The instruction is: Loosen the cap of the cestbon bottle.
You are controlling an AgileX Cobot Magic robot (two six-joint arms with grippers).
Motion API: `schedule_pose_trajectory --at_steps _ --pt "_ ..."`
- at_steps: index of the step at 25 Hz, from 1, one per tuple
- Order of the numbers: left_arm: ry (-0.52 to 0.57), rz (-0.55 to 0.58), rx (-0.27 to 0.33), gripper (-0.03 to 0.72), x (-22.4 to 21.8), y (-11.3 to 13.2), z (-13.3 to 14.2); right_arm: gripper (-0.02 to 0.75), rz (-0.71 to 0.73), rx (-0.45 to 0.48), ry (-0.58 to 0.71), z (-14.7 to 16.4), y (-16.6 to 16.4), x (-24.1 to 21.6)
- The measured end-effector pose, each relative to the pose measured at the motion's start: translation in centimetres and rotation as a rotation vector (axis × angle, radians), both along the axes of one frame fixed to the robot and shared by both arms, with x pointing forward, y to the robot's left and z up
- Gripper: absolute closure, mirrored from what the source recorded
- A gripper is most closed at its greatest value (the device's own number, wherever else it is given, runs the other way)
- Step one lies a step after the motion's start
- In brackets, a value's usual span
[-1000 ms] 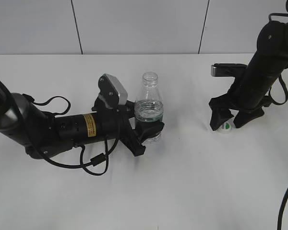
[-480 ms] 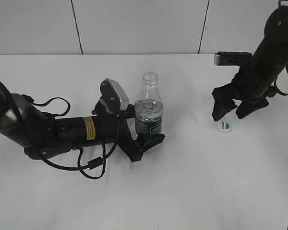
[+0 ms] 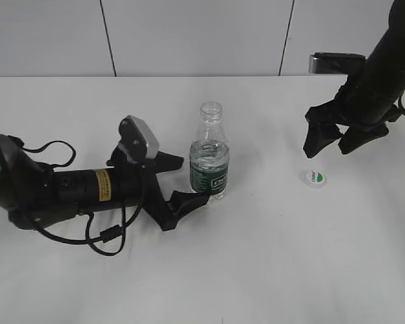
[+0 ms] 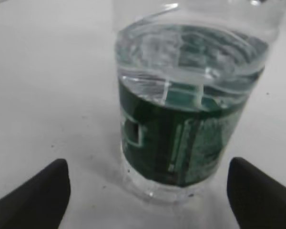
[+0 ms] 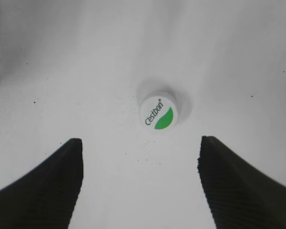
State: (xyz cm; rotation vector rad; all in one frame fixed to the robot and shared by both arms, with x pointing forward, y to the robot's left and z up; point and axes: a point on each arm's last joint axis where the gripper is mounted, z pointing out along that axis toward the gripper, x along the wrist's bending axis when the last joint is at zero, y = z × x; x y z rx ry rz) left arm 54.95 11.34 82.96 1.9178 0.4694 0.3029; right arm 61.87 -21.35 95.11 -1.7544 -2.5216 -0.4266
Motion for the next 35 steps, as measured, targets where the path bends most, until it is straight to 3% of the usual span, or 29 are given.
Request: schedule_pose_trajectory --at_steps 6,13,18,23,28,32,34,35 --pt "-0.017 -0.002 -0.011 0.096 -0.6 2.7 1.5 0.164 0.0 0.006 -0.029 1.4 0.0 -0.3" --pt "0.005 0.103 0.007 0.098 -0.1 5.1 4.0 0.164 0.002 0.008 -0.032 1.7 0.0 -0.4" --pt "0.021 0.177 0.188 0.098 0.1 6.4 5.3 0.164 0.002 0.014 -0.068 3.2 -0.1 -0.7" --pt "0.126 0.431 0.444 0.098 1.1 9.2 6.3 0.164 0.004 0.015 -0.139 5.4 -0.3 -1.1" --pt "0.202 0.662 0.643 0.1 2.8 11.5 9.4 0.164 0.046 -0.125 -0.222 7.5 -1.6 -1.8" --pt "0.35 0.865 0.794 0.099 4.0 13.2 12.7 0.164 0.021 -0.214 -0.219 8.7 -2.6 -2.5" --pt "0.443 0.895 0.865 0.099 4.1 13.8 14.1 0.164 0.02 -0.242 -0.2 9.0 -3.0 -2.9" --pt "0.482 0.903 0.866 0.099 4.3 14.0 14.9 0.164 0.018 -0.248 -0.189 9.2 -3.2 -3.2"
